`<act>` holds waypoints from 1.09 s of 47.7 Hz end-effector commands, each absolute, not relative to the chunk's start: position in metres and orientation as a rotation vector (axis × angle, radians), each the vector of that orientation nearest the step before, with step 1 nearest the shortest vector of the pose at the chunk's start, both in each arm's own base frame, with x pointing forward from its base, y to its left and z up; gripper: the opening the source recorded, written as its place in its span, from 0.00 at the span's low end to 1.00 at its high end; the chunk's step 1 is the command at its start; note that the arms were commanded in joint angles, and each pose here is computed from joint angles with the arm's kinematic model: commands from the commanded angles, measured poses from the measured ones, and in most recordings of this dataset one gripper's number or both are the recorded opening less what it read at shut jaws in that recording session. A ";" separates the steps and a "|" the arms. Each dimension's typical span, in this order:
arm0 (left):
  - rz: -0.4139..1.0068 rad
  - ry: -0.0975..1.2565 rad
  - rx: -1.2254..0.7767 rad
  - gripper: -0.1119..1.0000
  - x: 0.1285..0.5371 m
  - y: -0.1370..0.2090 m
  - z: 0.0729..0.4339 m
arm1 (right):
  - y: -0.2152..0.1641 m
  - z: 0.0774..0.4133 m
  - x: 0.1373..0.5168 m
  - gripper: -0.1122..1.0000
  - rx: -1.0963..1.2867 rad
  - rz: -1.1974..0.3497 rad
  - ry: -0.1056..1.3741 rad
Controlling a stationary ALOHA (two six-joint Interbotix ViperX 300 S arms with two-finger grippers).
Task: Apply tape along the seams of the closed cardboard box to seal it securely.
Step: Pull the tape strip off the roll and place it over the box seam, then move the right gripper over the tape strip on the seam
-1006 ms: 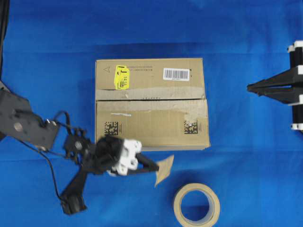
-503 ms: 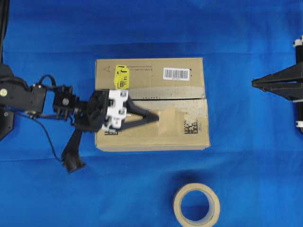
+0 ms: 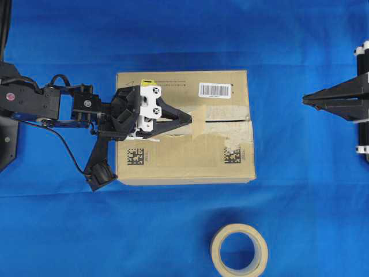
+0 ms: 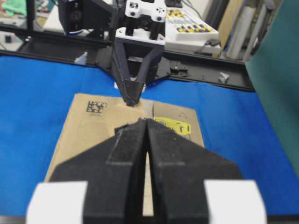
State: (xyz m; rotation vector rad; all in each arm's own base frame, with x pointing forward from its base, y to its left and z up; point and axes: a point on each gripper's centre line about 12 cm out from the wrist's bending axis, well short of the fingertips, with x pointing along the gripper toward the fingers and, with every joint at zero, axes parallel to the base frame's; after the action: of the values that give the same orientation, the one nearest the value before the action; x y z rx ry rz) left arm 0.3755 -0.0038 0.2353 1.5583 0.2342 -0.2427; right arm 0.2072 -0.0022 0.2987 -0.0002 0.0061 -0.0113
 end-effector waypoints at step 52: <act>-0.335 0.412 1.489 0.12 0.368 0.014 0.219 | -0.022 0.274 0.300 0.11 0.108 -0.084 0.040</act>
State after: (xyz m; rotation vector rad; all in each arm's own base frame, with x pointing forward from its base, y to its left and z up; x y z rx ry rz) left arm 0.3638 0.0131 0.2095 1.4898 0.4295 -0.3582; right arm 0.2835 -0.0198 0.2657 0.0911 0.0718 -0.0808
